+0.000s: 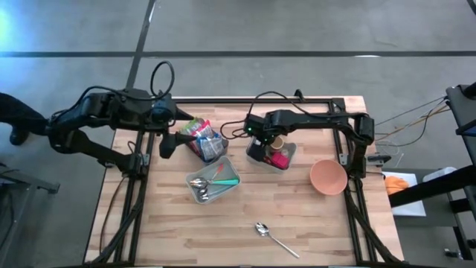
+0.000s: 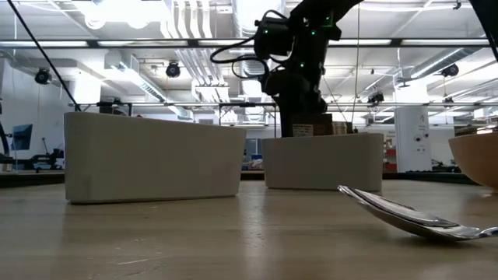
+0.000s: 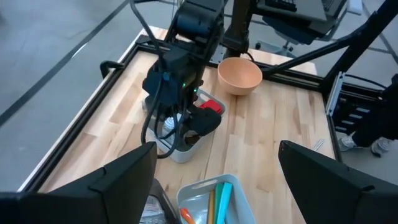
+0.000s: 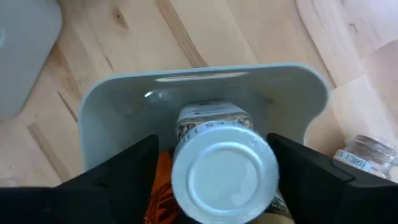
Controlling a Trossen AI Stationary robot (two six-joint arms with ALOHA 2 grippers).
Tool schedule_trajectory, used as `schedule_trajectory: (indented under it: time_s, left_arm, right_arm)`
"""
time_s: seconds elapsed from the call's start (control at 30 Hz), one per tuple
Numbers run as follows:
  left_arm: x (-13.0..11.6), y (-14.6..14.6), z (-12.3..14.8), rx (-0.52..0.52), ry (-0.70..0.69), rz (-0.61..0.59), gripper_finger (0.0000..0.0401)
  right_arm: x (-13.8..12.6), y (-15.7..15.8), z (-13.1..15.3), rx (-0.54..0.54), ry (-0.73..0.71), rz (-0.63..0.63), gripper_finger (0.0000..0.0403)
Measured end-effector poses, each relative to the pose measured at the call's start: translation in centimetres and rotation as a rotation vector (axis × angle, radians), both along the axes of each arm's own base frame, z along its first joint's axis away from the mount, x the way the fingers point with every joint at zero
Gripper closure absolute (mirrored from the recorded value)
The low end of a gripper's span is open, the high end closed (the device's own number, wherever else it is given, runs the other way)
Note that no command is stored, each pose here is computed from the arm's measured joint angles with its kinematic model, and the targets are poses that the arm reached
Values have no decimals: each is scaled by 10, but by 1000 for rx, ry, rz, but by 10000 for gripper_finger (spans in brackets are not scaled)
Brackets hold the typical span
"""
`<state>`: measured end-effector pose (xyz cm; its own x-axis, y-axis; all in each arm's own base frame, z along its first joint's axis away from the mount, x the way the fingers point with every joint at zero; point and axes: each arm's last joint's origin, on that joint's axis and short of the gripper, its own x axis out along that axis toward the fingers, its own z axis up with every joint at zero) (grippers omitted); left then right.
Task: Pick & Place Food Item
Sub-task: Put the white seasoning bottle into the top gray bin, then put the silver spoon into the bottom gray bin
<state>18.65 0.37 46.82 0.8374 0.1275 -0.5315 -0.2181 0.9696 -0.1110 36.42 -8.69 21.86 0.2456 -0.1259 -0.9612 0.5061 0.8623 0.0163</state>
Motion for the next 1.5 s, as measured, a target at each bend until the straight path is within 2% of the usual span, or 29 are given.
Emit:
schedule_trajectory:
  time_s: [0.17,0.5,0.63,0.8,1.07,1.27,1.5]
  left_arm:
    - [0,0,0,0,0,0,63]
    - [0,0,0,3,0,-2,63]
    - [0,0,0,3,0,-2,63]
    - [0,0,0,2,0,-2,63]
    - [0,0,0,2,0,-2,63]
    - [0,0,0,2,0,-2,63]
    - [0,0,0,2,0,-2,63]
  right_arm:
    - [0,0,0,-1,3,5,88]
    - [-11,7,13,38,26,-46,83]
    - [-14,12,25,53,-27,-119,83]
    - [-16,27,43,54,-106,-125,82]
    - [-32,48,72,-67,-172,-132,82]
    - [-47,54,86,-64,-162,-172,82]
    - [-63,71,105,-76,-227,-178,82]
